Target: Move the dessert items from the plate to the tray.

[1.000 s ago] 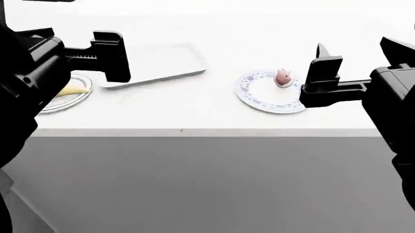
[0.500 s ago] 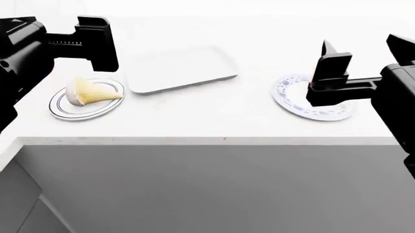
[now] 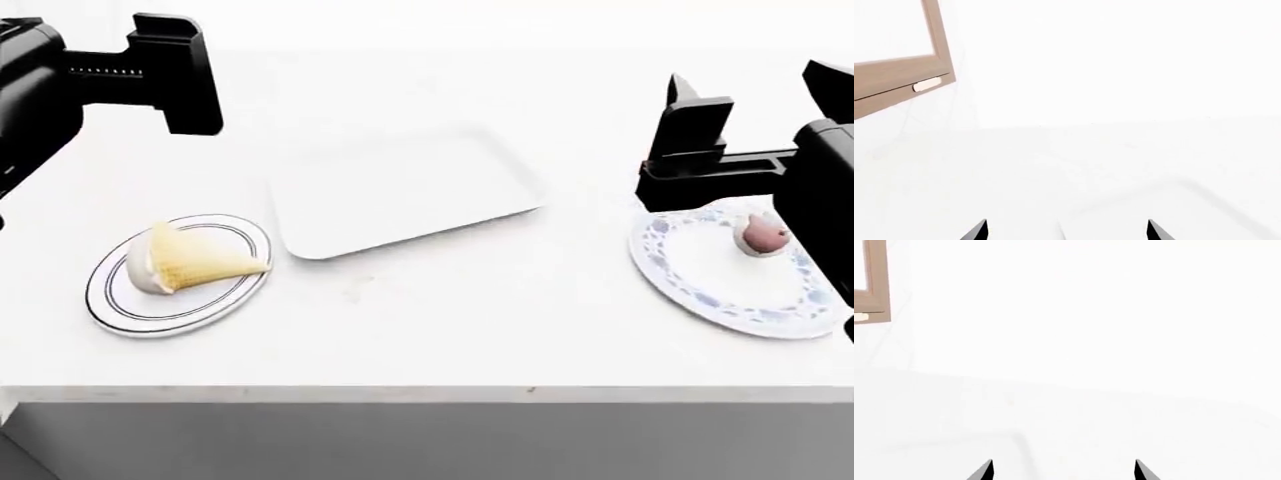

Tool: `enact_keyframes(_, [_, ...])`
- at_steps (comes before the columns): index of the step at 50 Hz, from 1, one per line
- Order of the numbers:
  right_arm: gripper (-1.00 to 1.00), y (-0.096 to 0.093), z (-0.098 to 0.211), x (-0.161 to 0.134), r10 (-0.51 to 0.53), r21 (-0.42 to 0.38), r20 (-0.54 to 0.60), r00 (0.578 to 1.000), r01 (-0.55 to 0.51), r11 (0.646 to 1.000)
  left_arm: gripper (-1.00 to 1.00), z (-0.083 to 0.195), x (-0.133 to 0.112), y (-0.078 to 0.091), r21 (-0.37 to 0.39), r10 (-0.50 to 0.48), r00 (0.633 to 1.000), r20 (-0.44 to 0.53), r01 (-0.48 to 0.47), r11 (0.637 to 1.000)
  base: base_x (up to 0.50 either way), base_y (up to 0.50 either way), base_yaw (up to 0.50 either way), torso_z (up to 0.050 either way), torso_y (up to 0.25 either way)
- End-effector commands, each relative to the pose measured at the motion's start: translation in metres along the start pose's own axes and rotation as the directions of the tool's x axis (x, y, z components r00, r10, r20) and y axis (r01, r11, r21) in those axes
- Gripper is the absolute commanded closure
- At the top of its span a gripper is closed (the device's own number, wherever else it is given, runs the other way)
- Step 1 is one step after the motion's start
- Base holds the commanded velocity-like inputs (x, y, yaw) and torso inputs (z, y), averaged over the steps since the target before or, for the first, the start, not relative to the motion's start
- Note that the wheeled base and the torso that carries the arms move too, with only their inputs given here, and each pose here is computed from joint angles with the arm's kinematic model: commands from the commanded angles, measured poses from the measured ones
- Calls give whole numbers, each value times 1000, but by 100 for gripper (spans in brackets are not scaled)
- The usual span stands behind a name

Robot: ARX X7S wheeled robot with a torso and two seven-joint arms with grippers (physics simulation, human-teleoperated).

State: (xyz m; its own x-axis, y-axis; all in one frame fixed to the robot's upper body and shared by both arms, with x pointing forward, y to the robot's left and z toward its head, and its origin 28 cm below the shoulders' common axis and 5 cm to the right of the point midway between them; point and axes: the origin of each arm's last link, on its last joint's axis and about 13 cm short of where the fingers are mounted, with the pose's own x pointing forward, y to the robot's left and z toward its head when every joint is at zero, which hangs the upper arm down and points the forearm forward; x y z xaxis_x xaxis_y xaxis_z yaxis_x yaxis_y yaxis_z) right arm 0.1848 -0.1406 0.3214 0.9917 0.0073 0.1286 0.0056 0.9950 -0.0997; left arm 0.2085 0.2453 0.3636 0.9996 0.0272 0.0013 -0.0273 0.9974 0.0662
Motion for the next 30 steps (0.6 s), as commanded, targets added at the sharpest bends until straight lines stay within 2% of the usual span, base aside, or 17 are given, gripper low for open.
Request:
enact_keyframes(1, [-100,-1,1,-1,-3,2,-1,1000,3,1000,-100,3,-2,0,6,4,1000,4,-4,1000,426,156,0,0,0])
enact_keyframes(11, [-100,-3,1,-1,-9,3,-9,1000,9,1000,-100,6,-2,0,4,7,1000,17,-7,1000,381,27,0,0,2])
enact_keyframes(30, [-100,-5,0,-5,-10,0,-7,1000,10,1000,-100,12,-3,2,5,22,999,25,-22,1000,310,119,0,0,1])
